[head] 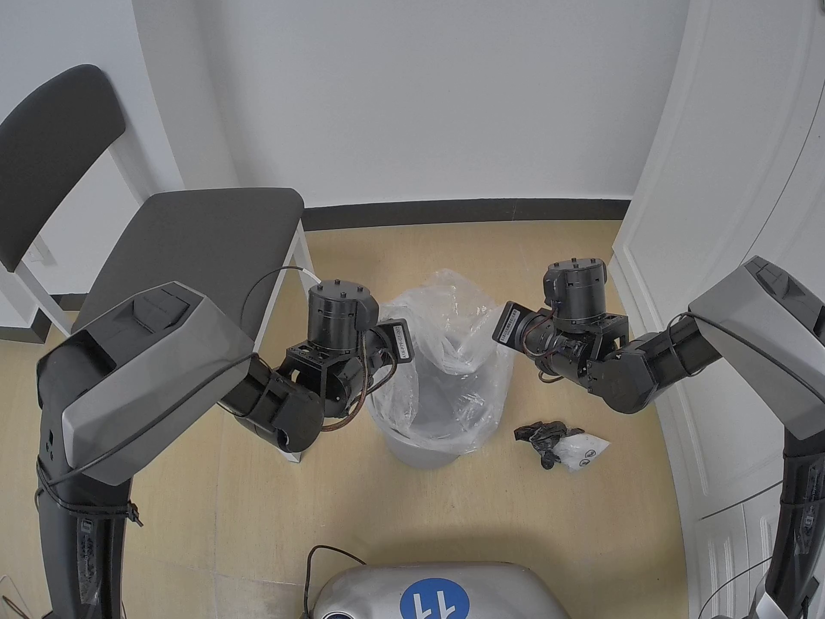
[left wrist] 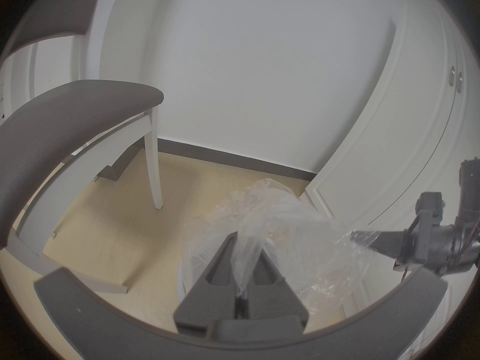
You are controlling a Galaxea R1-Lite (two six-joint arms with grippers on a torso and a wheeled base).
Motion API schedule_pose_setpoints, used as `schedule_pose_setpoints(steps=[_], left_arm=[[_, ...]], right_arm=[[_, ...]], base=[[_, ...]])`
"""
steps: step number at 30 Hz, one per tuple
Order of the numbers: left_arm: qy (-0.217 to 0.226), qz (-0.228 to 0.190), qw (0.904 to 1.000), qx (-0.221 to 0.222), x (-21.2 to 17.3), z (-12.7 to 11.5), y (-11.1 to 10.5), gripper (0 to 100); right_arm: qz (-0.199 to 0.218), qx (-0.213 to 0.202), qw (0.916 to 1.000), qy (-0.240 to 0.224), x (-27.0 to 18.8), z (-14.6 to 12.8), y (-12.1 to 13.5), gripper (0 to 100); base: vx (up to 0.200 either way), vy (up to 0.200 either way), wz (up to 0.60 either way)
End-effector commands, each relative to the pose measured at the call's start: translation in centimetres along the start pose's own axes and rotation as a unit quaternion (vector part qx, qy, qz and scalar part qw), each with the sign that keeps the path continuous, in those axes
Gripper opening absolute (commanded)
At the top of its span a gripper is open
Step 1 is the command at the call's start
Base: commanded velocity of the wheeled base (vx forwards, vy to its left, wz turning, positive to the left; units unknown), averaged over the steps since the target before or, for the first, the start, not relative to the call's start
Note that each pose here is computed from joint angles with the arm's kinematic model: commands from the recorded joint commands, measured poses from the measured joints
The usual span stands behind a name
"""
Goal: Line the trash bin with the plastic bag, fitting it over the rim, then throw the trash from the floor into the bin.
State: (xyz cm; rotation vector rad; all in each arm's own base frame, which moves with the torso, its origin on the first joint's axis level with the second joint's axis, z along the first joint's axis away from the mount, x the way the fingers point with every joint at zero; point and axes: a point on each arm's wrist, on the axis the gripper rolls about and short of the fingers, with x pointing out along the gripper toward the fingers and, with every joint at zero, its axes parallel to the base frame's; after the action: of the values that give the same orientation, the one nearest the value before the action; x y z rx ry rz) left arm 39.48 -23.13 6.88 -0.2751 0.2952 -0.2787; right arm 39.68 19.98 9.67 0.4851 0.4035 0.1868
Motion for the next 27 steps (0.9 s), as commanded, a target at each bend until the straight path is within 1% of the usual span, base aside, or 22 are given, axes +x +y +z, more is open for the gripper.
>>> schedule_pose_setpoints(steps=[1,3,6,10,14,18,19,22,24,26,27], left_arm=[[0.007,0.003,1.0,0.001,-0.6,0.5,-0.1,0],[0.012,0.003,0.9999,0.003,-1.4,1.4,-0.3,0],[0.034,0.005,0.9994,0.008,-2.7,2.0,-0.3,0],[0.055,-0.01,0.9984,0.01,-4.0,2.8,-0.4,0],[0.062,-0.018,0.9979,0.011,-4.8,3.2,-0.5,0],[0.076,-0.017,0.9969,0.013,-4.4,2.5,-0.6,0],[0.083,-0.014,0.9964,0.015,-4.0,1.9,-0.4,0],[0.082,-0.009,0.9965,0.012,-2.1,0.4,-0.3,0],[0.085,-0.005,0.9964,0.004,-1.1,-0.4,-0.2,0],[0.085,-0.005,0.9964,0.002,-1.1,-0.4,-0.2,0],[0.093,-0.001,0.9956,-0.016,-0.1,-1.3,-0.1,0]], right_arm=[[-0.006,-0.003,0.9999,0.013,-0.7,0.4,0.4,0],[-0.005,-0.006,0.9997,0.023,-1.4,0.5,0.9,0],[-0.009,-0.013,0.9989,0.044,-2.3,0.5,1.4,0],[-0.018,-0.022,0.9972,0.069,-3.5,0.7,2.0,0],[-0.018,-0.026,0.9963,0.08,-4.6,1.0,2.6,0],[-0.023,-0.031,0.9949,0.093,-4.0,0.0,2.5,0],[-0.026,-0.032,0.9945,0.097,-3.6,-0.4,2.3,0],[-0.036,-0.031,0.9932,0.106,-1.9,-1.5,1.7,0],[-0.043,-0.03,0.9923,0.112,-0.7,-2.2,1.2,0],[-0.044,-0.03,0.9922,0.112,-0.6,-2.3,1.1,0],[-0.056,-0.021,0.9913,0.117,0.9,-3.2,0.4,0]], base=[[0.0,0.0,0.0],[0.0,0.0,0.0],[0.0,0.0,0.0],[0.0,0.0,0.0],[0.0,0.0,0.0],[0.0,0.0,0.0],[0.0,0.0,0.0],[0.0,0.0,0.0],[0.0,0.0,0.0],[0.0,0.0,0.0],[0.0,0.0,0.0]])
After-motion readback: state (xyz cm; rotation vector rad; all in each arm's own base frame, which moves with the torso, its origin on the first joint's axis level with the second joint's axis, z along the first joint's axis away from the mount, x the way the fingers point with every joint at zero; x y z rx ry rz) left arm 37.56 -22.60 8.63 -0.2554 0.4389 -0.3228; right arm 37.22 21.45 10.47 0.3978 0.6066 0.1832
